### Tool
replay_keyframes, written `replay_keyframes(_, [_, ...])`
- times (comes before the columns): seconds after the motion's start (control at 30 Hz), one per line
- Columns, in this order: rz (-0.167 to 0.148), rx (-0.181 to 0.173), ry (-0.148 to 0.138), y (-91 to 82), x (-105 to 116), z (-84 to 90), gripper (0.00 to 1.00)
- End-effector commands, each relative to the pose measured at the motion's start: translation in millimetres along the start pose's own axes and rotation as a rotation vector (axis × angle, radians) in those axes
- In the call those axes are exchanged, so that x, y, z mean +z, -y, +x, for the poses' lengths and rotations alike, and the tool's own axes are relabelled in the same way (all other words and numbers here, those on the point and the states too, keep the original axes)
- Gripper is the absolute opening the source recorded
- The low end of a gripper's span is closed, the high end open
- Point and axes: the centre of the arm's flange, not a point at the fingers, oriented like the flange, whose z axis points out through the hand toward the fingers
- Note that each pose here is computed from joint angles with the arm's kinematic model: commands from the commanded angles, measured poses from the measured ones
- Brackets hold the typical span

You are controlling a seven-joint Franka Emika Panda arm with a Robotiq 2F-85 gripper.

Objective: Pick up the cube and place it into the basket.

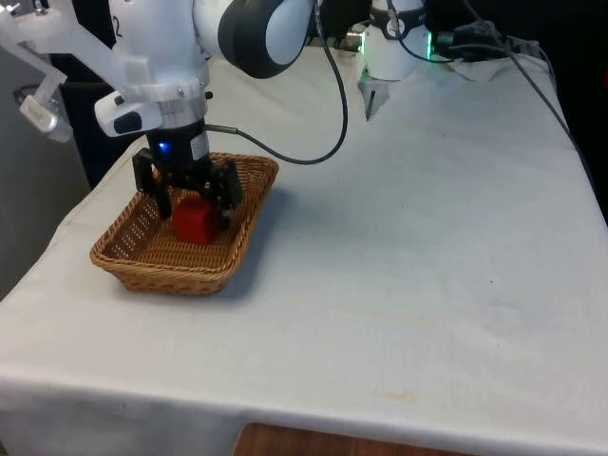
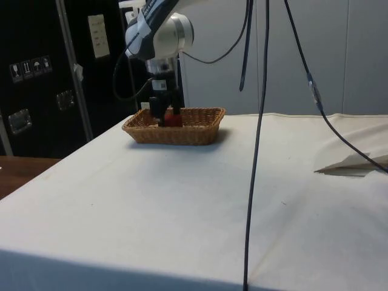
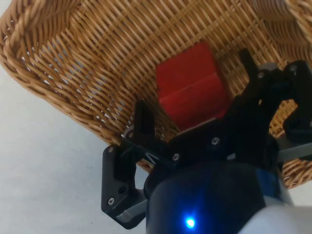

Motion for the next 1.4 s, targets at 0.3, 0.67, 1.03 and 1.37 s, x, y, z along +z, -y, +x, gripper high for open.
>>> replay_keyframes(0.3, [0.001,0.000,-0.007,0.0,-19,1.9,1.00])
replay_keyframes(0.67, [0.009,0.000,-0.015,0.4,-42,2.4,1.00])
replay_keyframes(1.03, [0.019,-0.001,-0.023,-0.3,-61,2.8,1.00])
replay_keyframes(1.37, [0.025,0.000,-0.025,-3.9,-91,-1.8,1.00])
